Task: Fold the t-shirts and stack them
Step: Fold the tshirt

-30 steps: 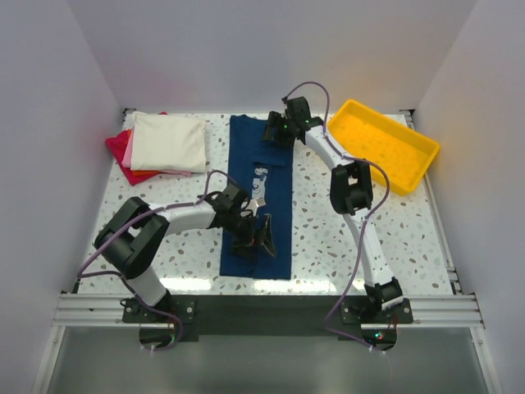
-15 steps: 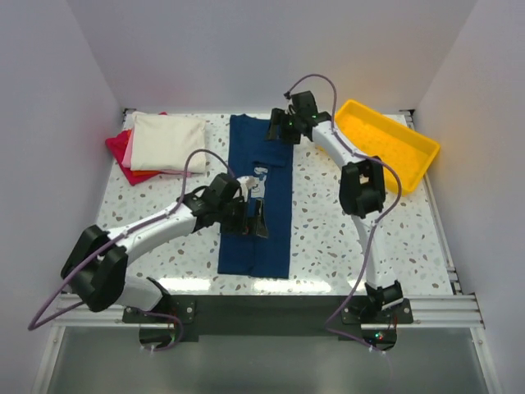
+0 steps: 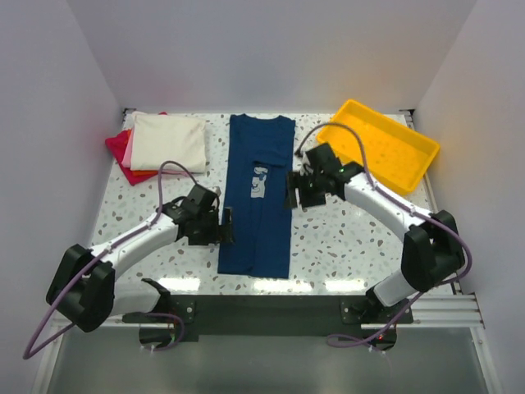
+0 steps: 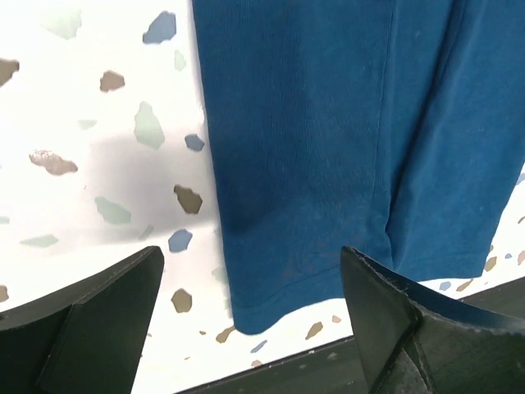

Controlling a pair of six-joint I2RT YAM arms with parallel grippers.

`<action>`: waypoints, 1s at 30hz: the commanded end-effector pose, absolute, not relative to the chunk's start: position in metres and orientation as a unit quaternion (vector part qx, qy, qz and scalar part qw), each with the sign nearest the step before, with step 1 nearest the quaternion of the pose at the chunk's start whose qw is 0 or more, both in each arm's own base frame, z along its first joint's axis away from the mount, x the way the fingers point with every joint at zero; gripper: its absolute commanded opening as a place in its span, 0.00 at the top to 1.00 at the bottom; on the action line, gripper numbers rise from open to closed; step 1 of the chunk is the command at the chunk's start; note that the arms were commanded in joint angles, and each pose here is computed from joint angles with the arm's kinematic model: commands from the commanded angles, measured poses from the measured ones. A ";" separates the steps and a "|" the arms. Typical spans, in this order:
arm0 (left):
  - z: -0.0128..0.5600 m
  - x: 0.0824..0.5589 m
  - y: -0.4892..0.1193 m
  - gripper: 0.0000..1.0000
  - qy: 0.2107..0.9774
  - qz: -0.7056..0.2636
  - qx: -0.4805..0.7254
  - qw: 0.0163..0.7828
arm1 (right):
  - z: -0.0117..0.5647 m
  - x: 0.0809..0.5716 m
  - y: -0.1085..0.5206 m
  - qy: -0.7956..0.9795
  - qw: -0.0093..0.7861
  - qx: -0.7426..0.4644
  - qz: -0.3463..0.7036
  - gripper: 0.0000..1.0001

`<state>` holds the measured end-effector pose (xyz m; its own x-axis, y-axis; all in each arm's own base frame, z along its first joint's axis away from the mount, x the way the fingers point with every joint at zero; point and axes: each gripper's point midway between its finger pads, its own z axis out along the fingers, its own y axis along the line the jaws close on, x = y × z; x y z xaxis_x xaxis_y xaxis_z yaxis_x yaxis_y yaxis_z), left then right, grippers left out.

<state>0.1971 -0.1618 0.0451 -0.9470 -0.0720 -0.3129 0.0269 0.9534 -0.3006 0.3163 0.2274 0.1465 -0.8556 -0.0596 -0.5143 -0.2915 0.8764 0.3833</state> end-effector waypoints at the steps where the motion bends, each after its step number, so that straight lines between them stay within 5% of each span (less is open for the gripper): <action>1: 0.049 0.192 -0.156 0.08 0.975 -0.149 -0.003 0.167 | 0.087 0.221 0.211 0.971 0.106 -0.103 0.189 0.33; 11: 0.041 0.162 -0.153 0.18 0.981 -0.158 -0.012 0.116 | 0.056 0.137 0.217 0.970 0.025 -0.127 0.207 0.36; 24: 0.031 0.136 -0.150 0.24 0.984 -0.165 -0.008 0.073 | 0.023 0.112 0.260 0.959 -0.017 -0.186 0.212 0.41; 30: 0.029 0.131 -0.154 0.27 0.983 -0.173 -0.004 0.067 | 0.013 0.111 0.261 0.959 -0.022 -0.192 0.205 0.55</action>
<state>0.1362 -0.1494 0.0258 -0.9895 -0.0352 -0.1404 0.0108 0.9495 -0.3137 0.1042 0.2494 0.0172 -0.9262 -0.3771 -0.0085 -0.3503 0.8517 0.3897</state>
